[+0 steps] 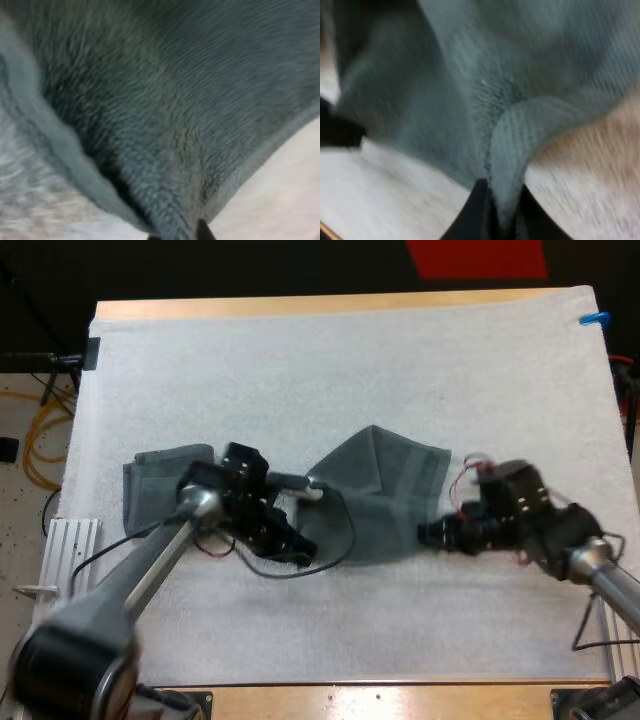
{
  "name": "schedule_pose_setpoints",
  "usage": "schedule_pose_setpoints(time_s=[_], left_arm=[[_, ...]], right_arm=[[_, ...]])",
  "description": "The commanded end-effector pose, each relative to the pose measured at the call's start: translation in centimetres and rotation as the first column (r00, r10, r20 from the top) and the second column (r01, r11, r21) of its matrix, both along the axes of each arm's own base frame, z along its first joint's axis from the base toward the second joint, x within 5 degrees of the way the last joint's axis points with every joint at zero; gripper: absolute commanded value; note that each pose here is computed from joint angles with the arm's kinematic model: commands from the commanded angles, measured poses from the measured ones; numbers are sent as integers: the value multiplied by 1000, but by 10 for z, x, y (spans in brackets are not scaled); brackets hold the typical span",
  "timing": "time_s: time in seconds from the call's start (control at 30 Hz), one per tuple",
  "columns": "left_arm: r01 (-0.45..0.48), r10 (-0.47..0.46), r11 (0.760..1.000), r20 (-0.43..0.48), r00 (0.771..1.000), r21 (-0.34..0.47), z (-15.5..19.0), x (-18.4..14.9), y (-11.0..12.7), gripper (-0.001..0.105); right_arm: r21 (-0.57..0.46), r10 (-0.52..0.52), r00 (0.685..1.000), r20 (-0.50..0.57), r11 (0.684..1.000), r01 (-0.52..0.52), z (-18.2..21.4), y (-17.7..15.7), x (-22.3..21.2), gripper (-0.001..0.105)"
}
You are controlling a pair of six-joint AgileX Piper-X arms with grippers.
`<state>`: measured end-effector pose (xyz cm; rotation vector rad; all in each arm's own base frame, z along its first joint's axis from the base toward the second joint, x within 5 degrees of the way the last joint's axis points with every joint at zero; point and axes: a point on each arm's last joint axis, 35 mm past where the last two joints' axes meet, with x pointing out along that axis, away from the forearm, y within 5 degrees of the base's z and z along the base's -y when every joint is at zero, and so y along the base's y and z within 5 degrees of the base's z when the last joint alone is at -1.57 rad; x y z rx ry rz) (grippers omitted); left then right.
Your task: Pick towel from pile fold and stack
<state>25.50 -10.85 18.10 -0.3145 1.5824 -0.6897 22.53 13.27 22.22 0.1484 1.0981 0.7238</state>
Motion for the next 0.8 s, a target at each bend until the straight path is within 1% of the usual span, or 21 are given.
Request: schedule_pose_setpoints(time_s=[0.0, 0.03, 0.07, 0.13, 0.2, 0.27, 0.33, 0.43, 0.53, 0.63, 0.77], left_arm=[[2, 1, 997, 48, 999, -75, 25, -6, -2, 0], [-2, 12, 993, 81, 997, -122, 41, -8, -2, 0], [-5, 20, 989, 99, 995, -149, 51, -10, -2, 0], [-7, 41, 974, 147, 988, -227, 79, -15, -2, 0], [-6, 62, 962, 196, 979, -274, 102, -17, -1, 0], [-13, 89, 952, 237, 967, -305, 121, -17, -1, 0], [-12, 117, 938, 285, 952, -346, 144, -18, -1, 0], [-8, 134, 926, 309, 941, -377, 161, -20, -1, 0], [0, 148, 915, 336, 930, -404, 178, -25, 0, 0], [-16, 166, 909, 328, 930, -417, 186, -33, 3, 0], [-12, 164, 909, 331, 929, -417, 195, -49, 7, 0]], right_arm=[[2, -31, 995, 92, 1000, 31, 26, -2, 3, 0], [7, -48, 988, 144, 999, 48, 43, -2, 4, 0], [12, -57, 984, 171, 998, 56, 54, -2, 4, 0], [16, -102, 959, 265, 995, 101, 92, -4, 6, 0], [18, -129, 939, 319, 991, 130, 118, -5, 7, 0], [14, -119, 936, 332, 993, 121, 135, -6, 6, 0], [-11, -92, 937, 336, 995, 101, 150, -7, 3, 0], [-34, -75, 948, 308, 995, 90, 161, -10, -3, 0], [-47, -40, 963, 267, 997, 55, 172, -13, -13, 0], [-60, 8, 965, 260, 998, 8, 178, -11, -24, 0], [-64, 63, 969, 241, 997, -49, 183, -7, -41, 0]])
